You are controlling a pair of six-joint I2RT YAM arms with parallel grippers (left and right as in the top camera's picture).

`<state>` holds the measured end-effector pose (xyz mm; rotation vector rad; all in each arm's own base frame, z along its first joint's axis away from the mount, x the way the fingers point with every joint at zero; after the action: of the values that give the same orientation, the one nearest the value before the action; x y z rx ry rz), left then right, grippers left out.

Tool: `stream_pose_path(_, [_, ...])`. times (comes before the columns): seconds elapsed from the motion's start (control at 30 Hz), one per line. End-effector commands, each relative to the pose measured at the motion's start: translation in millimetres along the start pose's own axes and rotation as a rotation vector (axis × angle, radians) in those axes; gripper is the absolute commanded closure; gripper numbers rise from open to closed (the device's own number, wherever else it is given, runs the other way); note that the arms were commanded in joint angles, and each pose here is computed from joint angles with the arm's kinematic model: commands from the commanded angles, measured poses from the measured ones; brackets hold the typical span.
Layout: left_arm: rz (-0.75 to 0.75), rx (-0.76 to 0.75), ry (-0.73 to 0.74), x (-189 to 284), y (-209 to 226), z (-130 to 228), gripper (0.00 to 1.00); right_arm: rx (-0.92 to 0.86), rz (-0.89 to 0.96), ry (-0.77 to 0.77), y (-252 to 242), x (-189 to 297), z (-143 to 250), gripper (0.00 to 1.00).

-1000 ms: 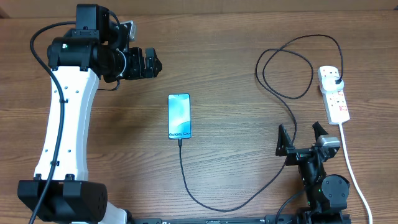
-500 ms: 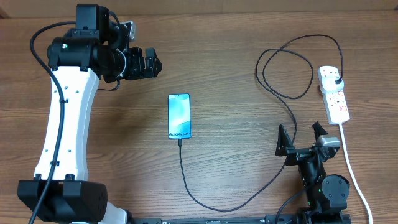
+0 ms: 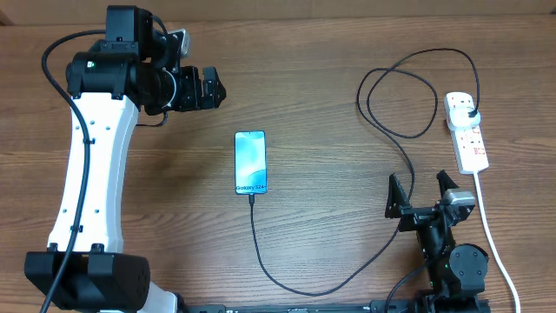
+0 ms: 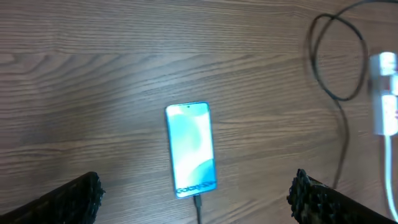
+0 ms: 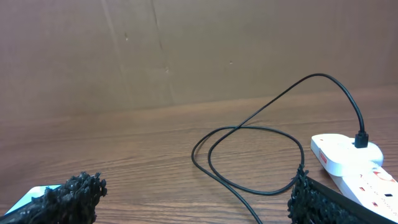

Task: Plug charger to phone and switch on socket

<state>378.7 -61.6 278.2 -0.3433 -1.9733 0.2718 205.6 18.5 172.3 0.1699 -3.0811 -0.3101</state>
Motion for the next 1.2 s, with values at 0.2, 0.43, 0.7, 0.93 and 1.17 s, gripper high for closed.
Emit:
stream_pose_path(0.2, [-0.175,-0.02,-0.11,33.8,15.6,22.4,0.0,-0.002,-0.003,-0.009,0.5,-0.1,1.1,0.0])
stream_pose_path(0.43, [-0.1,-0.225,-0.372,23.8,11.6,57.7,0.0,-0.002,-0.003,-0.009,0.5,-0.1,1.1,0.0])
stream_pose_path(0.7, [-0.11,-0.526,-0.684,19.5,10.0,104.5,0.01,-0.002,-0.003,-0.009,0.5,-0.1,1.1,0.0])
stream_pose_path(0.93, [-0.212,-0.625,-0.838,3.9,27.0,150.0,0.0,-0.002,-0.003,-0.009,0.5,-0.1,1.1,0.0])
stream_pose_path(1.17, [-0.268,-0.676,-0.911,-17.4,41.1,184.7,0.01,-0.002,-0.003,-0.009,0.5,-0.1,1.1,0.0])
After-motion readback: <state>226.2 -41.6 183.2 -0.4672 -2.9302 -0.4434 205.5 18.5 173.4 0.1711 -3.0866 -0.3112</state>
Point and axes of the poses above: each gripper's point midway between its finger pads, its own x axis back along the fingers, its own y axis along the line the jaws close on, z = x × y, the point moved 4 cm from there along x, back along the fingers, and after that the axes turned 3 degrees about -x, right-handed, at the moved point
